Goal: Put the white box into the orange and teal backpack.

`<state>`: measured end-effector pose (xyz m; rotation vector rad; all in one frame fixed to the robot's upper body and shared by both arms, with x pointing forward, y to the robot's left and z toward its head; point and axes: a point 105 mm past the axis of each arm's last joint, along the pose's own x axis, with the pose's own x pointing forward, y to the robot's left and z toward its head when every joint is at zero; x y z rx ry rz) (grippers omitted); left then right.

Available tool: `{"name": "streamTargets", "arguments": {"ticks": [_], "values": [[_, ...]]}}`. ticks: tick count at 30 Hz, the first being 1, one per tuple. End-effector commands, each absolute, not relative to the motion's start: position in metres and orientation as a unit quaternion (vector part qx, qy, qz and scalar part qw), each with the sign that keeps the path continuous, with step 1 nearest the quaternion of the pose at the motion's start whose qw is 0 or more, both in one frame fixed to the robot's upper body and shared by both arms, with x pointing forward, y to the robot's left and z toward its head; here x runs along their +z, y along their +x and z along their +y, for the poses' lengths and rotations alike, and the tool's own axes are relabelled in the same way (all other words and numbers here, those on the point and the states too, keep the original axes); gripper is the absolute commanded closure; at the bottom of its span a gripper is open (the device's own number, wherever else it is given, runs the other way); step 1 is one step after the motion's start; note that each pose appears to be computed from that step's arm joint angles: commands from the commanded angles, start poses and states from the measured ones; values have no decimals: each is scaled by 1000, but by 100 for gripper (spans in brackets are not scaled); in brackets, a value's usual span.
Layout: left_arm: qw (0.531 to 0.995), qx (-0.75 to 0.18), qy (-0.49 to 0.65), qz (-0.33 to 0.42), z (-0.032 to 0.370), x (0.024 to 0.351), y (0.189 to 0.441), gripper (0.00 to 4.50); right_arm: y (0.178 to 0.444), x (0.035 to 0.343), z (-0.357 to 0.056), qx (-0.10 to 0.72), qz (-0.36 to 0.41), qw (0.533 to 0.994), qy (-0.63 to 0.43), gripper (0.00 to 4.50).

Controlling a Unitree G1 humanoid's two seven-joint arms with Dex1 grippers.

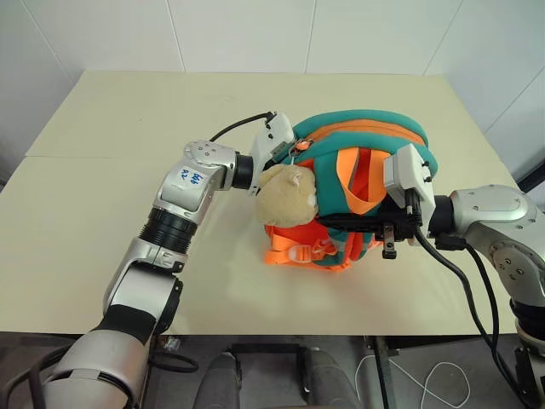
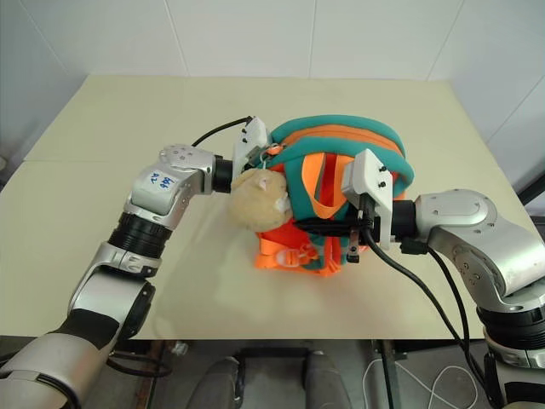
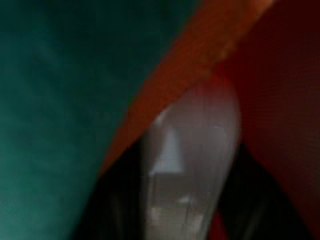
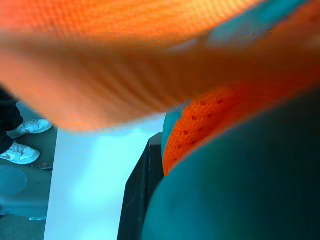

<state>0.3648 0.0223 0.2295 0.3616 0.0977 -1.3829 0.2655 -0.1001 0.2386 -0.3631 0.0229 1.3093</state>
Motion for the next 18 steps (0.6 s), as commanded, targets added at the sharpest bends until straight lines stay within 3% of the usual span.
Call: {"name": "streamTargets", "arguments": {"ticks": [1,2,7,13,18], "values": [[756,-629,180,-25,38,261,357,116,260,245,-95,611,-7,771,-177,450],[759,-622,184,-48,54,271,354,116,260,245,-95,612,-7,771,-176,450],[764,-601,225,-65,119,288,334,3,262,244,-92,615,-7,769,-173,450],[791,-583,178,-56,154,290,308,3,262,242,-92,615,-6,770,-172,450],[788,-590,163,-66,144,287,284,3,262,241,-94,615,-2,769,-172,450]]}}
